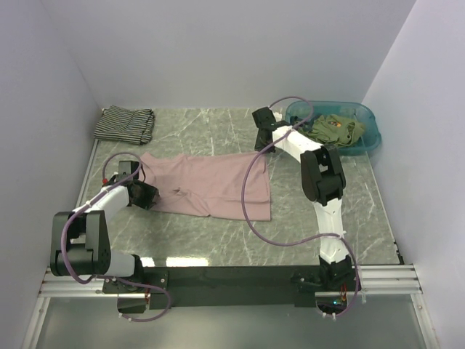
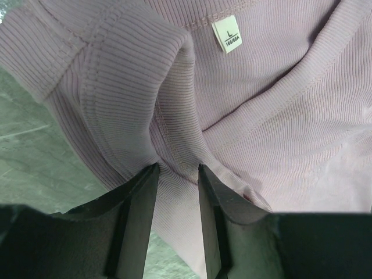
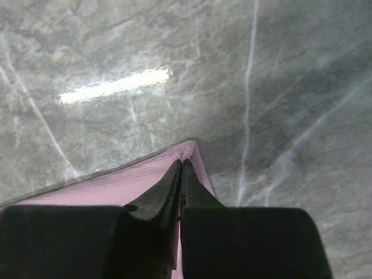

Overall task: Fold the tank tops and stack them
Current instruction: Fold the tank top

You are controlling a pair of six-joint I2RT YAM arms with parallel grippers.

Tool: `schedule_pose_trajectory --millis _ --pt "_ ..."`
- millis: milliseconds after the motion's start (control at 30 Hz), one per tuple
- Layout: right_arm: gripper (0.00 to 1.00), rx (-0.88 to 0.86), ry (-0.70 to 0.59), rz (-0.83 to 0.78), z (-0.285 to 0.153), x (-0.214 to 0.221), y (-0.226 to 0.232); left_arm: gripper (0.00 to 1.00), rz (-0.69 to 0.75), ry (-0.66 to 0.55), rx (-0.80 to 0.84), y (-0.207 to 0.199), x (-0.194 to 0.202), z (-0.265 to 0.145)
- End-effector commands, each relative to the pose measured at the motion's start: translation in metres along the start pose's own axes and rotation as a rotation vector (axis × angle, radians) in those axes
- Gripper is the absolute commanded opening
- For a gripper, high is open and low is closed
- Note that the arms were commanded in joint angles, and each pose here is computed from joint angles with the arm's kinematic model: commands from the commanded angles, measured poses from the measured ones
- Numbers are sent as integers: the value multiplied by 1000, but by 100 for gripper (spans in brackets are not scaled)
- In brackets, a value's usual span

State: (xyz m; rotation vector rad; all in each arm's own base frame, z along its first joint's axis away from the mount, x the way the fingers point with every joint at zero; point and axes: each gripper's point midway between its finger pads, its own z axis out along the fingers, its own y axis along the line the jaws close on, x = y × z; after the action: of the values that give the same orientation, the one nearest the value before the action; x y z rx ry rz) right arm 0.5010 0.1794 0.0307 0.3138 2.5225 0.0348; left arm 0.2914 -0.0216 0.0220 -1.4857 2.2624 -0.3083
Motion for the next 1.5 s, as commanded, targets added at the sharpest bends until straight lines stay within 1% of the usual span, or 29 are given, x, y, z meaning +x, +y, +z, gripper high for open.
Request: schedule_pose_trajectory --millis 0,167,267,433,500,567,633,667,733,767,900,967,1000,1033,1100,1133,1167,1200,1233,1267,1300,1333,1367,1433,1467 --pt "0 60 -63 6 -4 -23 -6 42 53 13 -185 49 7 8" --pt "0 90 -94 8 -9 -43 -9 42 64 14 -197 52 8 8" --pt "0 102 -91 -2 -5 -47 -10 41 66 14 -199 54 8 8" --pt "2 117 -75 -12 3 -42 -13 42 83 17 -196 53 8 8" --pt "5 127 -63 -11 3 -38 -17 42 108 47 -169 47 12 6" --pt "14 119 -60 -13 1 -34 -19 43 143 65 -94 29 11 2" --pt "25 111 -61 -14 -1 -34 -19 46 169 58 -41 15 8 -4" --pt "34 109 -59 -14 -2 -32 -19 49 196 47 11 0 3 -10" --pt "43 88 -67 -14 -9 -36 -16 53 222 40 79 -23 -3 -22" --pt "44 87 -68 -13 -11 -35 -17 57 244 35 104 -30 -4 -27" --pt "47 47 -122 -9 -31 -52 -12 64 316 1 251 -73 -9 -58" --pt "47 36 -128 -12 -32 -56 -10 64 350 -20 311 -95 -15 -70" --pt "47 34 -125 -14 -32 -56 -9 64 381 -20 328 -104 -10 -74" --pt "47 27 -113 -17 -32 -54 -8 64 398 -57 358 -121 -17 -82" --pt "47 11 -105 -16 -32 -52 -5 63 482 -79 376 -140 -16 -77" --pt "47 -8 -103 -12 -32 -51 -2 62 505 -121 368 -156 -24 -83" --pt "47 -11 -98 -10 -33 -50 -2 62 560 -155 291 -156 -30 -62" --pt "47 -15 -99 -3 -34 -50 -1 61 615 -173 279 -165 -23 -57" --pt "47 -27 -108 -4 -36 -52 1 61 636 -202 273 -180 -28 -56" --pt "47 -35 -103 -6 -36 -50 1 61 689 -184 220 -178 -25 -30" --pt "47 -34 -109 -9 -38 -52 1 60 724 -171 215 -183 -20 -21" --pt "47 -33 -109 -11 -39 -53 1 60 737 -178 228 -198 -23 -19" --pt "47 -38 -107 -14 -39 -52 1 59 767 -122 188 -193 -14 7" --pt "47 -41 -99 -18 -40 -51 1 59 798 -103 217 -212 -12 16" --pt "47 -43 -98 -25 -41 -51 2 58 830 -63 176 -204 -7 34"
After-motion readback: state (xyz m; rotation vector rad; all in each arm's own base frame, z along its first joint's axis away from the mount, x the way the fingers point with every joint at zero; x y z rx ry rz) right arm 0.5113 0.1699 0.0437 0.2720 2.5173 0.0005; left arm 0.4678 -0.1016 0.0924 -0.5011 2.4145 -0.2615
